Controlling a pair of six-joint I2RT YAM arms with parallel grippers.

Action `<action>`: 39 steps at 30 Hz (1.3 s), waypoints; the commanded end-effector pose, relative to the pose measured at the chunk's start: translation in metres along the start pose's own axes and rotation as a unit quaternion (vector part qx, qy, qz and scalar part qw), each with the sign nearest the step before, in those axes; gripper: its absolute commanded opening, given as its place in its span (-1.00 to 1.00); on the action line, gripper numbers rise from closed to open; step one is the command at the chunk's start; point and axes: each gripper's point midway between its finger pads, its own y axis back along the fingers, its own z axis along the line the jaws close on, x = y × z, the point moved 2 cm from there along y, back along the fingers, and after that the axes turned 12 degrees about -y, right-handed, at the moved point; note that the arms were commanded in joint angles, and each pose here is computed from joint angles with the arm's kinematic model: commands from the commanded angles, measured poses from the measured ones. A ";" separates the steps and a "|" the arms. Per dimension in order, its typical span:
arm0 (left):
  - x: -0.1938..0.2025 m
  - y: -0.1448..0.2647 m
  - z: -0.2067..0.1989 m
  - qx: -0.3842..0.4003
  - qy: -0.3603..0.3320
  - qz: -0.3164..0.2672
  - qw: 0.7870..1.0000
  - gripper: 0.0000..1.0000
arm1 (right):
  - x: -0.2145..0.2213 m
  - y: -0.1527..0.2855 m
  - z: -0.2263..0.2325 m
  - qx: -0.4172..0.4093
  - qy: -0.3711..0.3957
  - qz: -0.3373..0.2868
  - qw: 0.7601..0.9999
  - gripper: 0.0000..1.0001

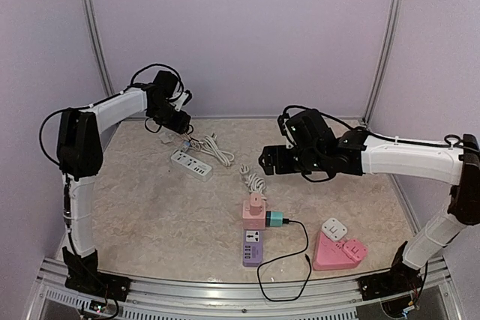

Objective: Insert the plug
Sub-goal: Pick up the plug from the center of the board.

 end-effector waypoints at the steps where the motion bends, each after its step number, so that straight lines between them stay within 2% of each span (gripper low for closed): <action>1: 0.014 -0.043 0.002 -0.010 0.025 0.030 0.999 0.24 | 0.002 -0.001 0.002 0.014 -0.003 0.002 1.000 0.78; 3: 0.019 -0.053 0.006 -0.026 0.020 0.043 0.999 0.11 | 0.004 -0.003 0.000 0.015 -0.001 0.003 1.000 0.78; 6: 0.033 -0.062 0.004 -0.034 0.018 0.064 0.997 0.05 | 0.008 -0.007 -0.003 0.021 0.007 0.007 1.000 0.79; 10: 0.045 -0.068 -0.008 -0.027 0.007 0.070 0.997 0.07 | 0.010 -0.014 -0.002 0.023 0.023 0.010 0.999 0.81; 17: 0.039 -0.086 -0.012 -0.022 -0.012 0.081 0.996 0.06 | 0.012 -0.017 -0.001 0.021 0.039 0.016 0.999 0.82; 21: 0.045 -0.097 -0.024 -0.004 -0.031 0.105 0.994 0.10 | 0.016 -0.015 -0.008 0.027 0.035 0.014 0.999 0.83; 31: 0.061 -0.095 -0.040 0.022 -0.048 0.139 0.989 0.11 | 0.018 -0.016 -0.011 0.028 0.039 0.012 0.999 0.84; 33: 0.060 -0.095 -0.041 0.019 -0.054 0.139 0.989 -0.01 | 0.018 -0.017 -0.009 0.026 0.043 0.013 0.999 0.84; 38: 0.060 -0.090 -0.036 0.006 -0.069 0.145 0.987 -0.89 | 0.015 -0.014 -0.007 0.022 0.046 0.011 0.999 0.84; 39: 0.060 -0.086 -0.034 0.003 -0.072 0.146 0.987 -1.00 | 0.014 -0.012 -0.007 0.021 0.046 0.009 0.999 0.85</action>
